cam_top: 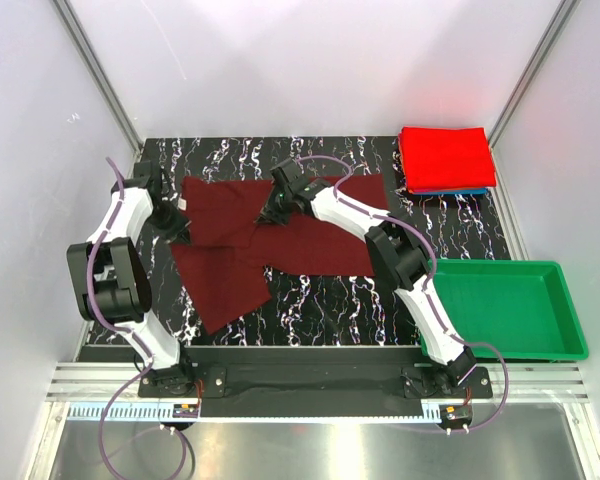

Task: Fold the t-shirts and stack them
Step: Fold the tshirt

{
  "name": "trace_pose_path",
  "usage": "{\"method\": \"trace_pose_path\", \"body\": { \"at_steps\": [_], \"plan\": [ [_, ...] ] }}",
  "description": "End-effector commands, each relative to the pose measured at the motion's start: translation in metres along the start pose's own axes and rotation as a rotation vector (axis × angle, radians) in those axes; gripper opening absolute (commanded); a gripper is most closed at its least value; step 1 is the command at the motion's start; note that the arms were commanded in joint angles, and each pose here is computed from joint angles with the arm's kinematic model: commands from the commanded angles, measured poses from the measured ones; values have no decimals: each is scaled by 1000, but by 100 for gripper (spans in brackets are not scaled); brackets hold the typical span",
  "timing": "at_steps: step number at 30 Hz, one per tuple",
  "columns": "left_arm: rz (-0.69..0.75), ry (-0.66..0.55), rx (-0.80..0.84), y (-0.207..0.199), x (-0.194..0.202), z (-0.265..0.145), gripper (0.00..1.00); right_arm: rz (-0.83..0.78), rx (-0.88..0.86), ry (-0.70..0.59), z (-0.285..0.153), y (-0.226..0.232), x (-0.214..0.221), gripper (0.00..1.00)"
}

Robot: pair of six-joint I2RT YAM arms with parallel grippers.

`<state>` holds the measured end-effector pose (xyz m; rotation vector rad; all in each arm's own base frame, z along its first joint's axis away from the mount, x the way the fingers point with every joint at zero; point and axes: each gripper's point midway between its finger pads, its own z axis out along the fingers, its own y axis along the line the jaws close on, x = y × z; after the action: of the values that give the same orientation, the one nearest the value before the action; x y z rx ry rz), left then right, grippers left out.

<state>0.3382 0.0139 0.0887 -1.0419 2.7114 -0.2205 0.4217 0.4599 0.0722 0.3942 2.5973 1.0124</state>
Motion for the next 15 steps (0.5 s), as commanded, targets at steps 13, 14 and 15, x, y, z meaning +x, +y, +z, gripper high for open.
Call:
{"method": "trace_pose_path", "body": {
  "at_steps": [13,14,15],
  "plan": [
    [5,-32,-44,15,12,11,0,-183,-62,85,-8,19,25,29],
    [4,-29,-44,15,13,12,0,-188,-66,93,-5,18,28,29],
    [3,-28,-45,15,13,14,0,-192,-76,95,-4,21,30,29]
  ]
}}
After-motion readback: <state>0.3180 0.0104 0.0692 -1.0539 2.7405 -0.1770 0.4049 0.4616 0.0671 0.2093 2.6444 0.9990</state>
